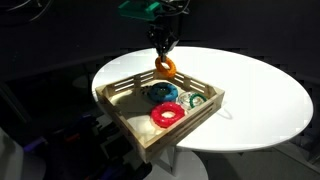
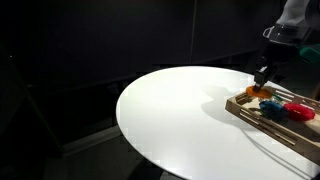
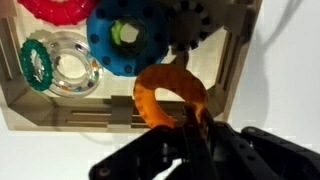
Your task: Put the orange ring on the table
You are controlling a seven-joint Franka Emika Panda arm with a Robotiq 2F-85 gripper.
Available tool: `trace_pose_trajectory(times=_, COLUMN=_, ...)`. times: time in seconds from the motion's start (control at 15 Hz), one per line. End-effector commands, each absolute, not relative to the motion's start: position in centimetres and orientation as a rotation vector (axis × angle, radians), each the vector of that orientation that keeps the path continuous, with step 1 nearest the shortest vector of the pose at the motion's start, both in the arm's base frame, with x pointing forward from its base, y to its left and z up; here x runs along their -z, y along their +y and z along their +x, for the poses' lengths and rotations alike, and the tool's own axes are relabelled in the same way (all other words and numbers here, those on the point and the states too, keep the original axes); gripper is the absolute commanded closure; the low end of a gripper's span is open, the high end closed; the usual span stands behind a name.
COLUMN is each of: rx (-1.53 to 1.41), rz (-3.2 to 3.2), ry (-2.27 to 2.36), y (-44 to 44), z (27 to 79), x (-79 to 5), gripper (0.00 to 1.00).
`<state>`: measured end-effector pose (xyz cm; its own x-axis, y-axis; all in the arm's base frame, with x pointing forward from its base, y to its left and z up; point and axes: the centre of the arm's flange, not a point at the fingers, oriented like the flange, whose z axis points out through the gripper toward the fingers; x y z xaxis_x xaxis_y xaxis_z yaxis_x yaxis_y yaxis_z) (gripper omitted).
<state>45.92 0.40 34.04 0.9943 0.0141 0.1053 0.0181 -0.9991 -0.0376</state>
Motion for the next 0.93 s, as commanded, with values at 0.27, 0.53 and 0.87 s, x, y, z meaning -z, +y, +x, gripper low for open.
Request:
trace_pose_trajectory(times=0.27, rx=0.231, rz=-3.015, ry=-0.229, y=5.7, z=47.7, x=-35.5, gripper=0.96)
trace_pose_trajectory(times=0.53, rx=0.234, rz=-2.974, ry=-0.315, y=8.5, z=47.7, x=-35.1, gripper=0.90)
trace_pose_trajectory(times=0.87, rx=0.158, rz=-2.947, ry=-0.366, y=10.0, z=47.6, x=-34.0, gripper=0.48)
